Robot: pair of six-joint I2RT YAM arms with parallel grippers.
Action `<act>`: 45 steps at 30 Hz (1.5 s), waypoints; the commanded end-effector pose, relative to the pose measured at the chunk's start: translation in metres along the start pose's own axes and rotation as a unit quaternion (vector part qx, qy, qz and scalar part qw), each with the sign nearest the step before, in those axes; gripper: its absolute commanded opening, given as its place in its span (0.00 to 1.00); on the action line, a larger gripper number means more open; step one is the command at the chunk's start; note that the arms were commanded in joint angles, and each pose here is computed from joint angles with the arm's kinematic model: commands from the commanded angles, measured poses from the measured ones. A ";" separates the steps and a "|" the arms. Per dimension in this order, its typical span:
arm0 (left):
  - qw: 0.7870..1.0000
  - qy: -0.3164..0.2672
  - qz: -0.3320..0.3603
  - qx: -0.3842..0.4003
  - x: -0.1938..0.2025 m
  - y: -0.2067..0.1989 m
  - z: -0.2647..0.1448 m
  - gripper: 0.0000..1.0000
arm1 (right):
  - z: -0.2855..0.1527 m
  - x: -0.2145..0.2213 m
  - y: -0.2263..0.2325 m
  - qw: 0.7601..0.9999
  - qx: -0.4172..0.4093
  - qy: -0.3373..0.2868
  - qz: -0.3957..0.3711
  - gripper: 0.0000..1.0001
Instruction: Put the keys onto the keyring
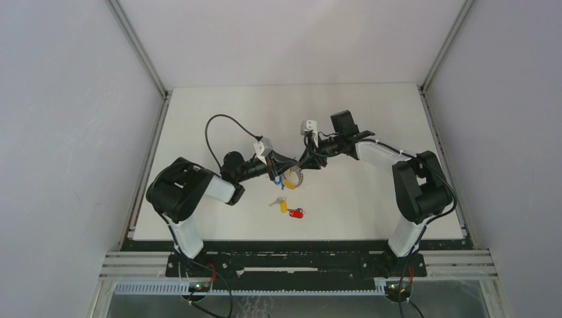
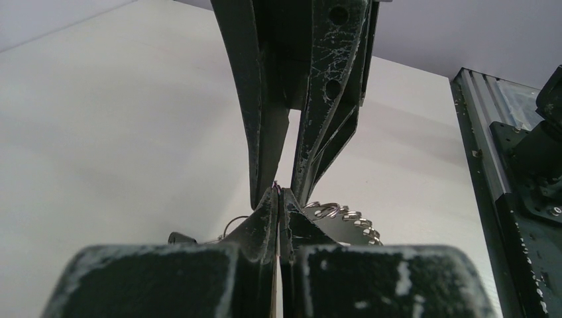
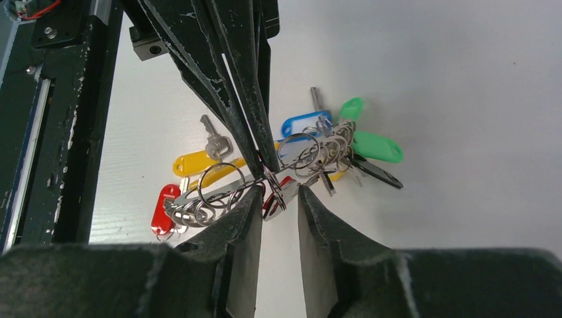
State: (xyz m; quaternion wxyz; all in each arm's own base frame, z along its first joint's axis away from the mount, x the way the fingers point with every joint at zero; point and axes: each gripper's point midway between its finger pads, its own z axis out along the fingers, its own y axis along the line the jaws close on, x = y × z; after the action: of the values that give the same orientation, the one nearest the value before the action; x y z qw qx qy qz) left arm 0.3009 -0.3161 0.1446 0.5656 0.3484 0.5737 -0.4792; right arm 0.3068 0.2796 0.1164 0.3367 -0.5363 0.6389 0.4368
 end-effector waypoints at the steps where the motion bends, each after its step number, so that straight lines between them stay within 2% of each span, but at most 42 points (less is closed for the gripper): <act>1: 0.997 -0.056 0.048 0.021 -0.040 -0.008 0.004 0.00 | -0.001 -0.016 -0.001 0.999 -0.002 -0.029 -0.032 0.26; 12: 0.997 -0.052 0.047 0.026 -0.038 -0.009 0.002 0.00 | -0.018 -0.015 -0.003 0.998 0.034 -0.029 -0.041 0.28; 29: 0.996 -0.046 0.045 0.055 -0.040 -0.014 0.000 0.00 | -0.007 -0.022 0.013 0.994 -0.016 -0.061 -0.084 0.20; 36: 0.996 -0.049 0.043 0.052 -0.042 -0.012 0.003 0.00 | -0.003 -0.020 0.013 0.994 -0.024 -0.063 -0.084 0.15; 42: 0.996 -0.053 0.046 0.050 -0.045 -0.011 0.003 0.00 | -0.002 -0.016 0.012 0.995 -0.024 -0.060 -0.080 0.00; 45: 0.996 -0.053 0.048 0.046 -0.045 -0.011 0.002 0.00 | -0.004 -0.014 0.010 0.996 -0.017 -0.053 -0.076 0.00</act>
State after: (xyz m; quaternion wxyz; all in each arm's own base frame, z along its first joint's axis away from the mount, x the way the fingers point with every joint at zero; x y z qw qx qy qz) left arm 0.2912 -0.3141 0.1468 0.5477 0.3675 0.5599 -0.5014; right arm 0.2994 0.2805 0.1320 0.3858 -0.5560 0.5815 0.4515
